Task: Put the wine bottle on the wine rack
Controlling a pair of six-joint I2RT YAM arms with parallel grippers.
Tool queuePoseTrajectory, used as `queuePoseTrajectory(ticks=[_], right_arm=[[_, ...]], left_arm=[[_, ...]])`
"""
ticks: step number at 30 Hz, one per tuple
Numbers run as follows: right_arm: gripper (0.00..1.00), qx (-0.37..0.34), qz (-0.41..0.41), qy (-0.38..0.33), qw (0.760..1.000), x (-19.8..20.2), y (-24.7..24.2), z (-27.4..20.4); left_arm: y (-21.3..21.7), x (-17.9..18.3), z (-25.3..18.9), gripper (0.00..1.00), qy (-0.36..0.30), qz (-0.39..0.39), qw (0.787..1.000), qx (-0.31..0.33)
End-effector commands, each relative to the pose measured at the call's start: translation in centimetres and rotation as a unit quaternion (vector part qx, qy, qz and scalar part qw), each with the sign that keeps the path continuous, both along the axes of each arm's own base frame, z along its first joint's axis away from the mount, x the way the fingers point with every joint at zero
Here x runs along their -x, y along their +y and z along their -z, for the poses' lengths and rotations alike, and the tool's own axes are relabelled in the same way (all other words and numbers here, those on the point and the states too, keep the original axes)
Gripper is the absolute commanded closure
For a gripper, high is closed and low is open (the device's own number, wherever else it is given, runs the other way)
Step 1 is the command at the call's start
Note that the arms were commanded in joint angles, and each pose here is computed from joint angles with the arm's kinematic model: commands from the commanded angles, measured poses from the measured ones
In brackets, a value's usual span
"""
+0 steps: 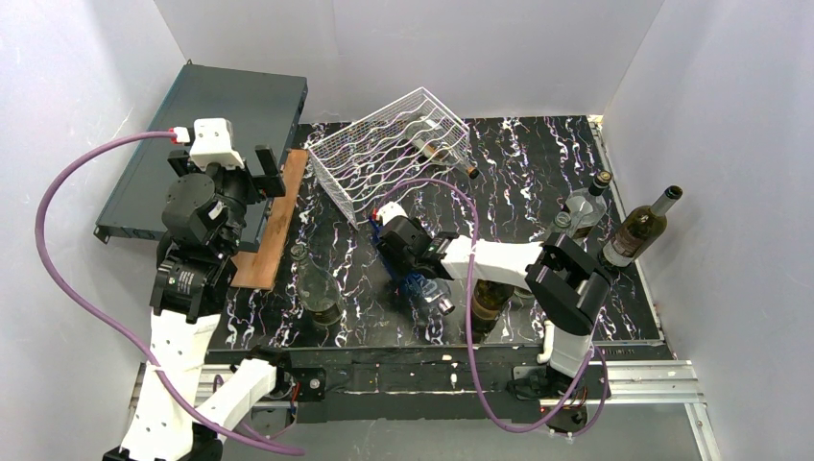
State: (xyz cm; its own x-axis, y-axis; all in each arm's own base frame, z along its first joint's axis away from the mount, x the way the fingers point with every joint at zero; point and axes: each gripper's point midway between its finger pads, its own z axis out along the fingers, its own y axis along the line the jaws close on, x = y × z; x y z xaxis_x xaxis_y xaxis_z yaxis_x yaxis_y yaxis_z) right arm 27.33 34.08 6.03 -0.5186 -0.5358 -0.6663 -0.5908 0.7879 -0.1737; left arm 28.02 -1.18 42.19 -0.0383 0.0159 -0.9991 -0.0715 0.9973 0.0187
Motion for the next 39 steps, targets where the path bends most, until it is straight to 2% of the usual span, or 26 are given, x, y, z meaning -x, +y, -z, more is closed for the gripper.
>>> queuePoseTrajectory(ticks=[1,11,19,39], right_arm=[[0.99,-0.117,0.022,-0.103,0.988,-3.6,3.6,-8.6],[0.99,-0.132,0.025,-0.118,0.984,-4.5,4.6,-10.0],[0.99,-0.130,0.023,-0.106,0.986,-6.3,4.8,-9.0],[0.99,-0.132,-0.016,-0.169,0.977,-9.3,7.8,-8.8]], left_arm=[[0.6,0.3,-0.8,0.01,-0.018,-0.014,1.000,-0.006],[0.6,0.4,-0.8,0.01,-0.019,-0.014,1.000,-0.006],[0.5,0.4,-0.8,0.01,-0.019,-0.013,1.000,-0.006],[0.9,0.9,-1.0,0.01,-0.022,-0.020,0.999,-0.015]])
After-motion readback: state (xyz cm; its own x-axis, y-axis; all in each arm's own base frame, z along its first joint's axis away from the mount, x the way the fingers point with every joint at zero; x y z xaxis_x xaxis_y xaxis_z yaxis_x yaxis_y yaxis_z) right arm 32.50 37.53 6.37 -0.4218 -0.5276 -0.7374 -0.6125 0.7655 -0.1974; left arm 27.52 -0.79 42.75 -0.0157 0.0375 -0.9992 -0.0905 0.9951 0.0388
